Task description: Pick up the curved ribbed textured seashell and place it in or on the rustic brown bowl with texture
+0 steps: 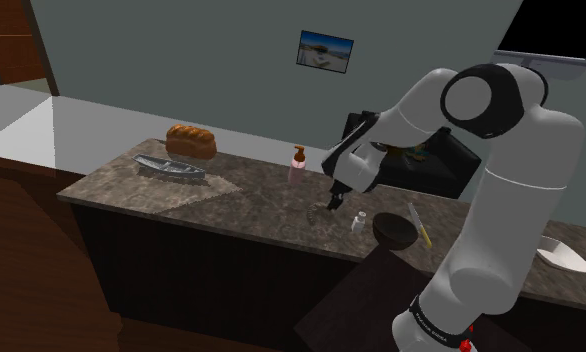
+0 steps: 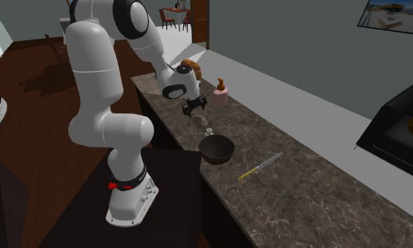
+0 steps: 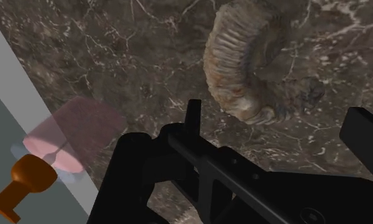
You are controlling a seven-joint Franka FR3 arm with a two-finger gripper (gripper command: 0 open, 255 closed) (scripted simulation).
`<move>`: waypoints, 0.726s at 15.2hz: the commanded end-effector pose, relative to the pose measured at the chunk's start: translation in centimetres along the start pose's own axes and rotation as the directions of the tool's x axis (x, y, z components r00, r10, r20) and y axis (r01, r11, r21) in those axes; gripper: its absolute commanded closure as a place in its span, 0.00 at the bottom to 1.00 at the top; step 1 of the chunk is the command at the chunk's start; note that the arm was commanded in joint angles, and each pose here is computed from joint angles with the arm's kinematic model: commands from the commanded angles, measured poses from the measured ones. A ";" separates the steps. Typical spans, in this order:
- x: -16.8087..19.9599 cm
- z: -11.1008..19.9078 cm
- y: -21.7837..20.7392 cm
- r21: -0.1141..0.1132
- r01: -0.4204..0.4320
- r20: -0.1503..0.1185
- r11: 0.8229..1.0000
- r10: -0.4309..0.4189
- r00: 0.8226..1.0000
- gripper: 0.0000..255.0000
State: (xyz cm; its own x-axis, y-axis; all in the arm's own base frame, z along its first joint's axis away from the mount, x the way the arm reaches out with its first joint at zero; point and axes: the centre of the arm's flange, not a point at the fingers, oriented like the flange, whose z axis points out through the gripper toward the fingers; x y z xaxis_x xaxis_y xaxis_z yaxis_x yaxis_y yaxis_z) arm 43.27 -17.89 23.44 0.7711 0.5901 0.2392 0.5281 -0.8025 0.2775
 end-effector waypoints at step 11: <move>-0.1 4.4 -0.2 0.000 0.001 -0.004 1.000 -0.001 1.000 0.00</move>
State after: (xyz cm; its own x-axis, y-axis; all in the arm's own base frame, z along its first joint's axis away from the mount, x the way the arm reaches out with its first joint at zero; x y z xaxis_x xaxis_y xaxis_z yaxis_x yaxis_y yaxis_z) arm 44.60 -18.18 19.29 0.7690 0.5913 0.2428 0.5289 -0.8019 0.2778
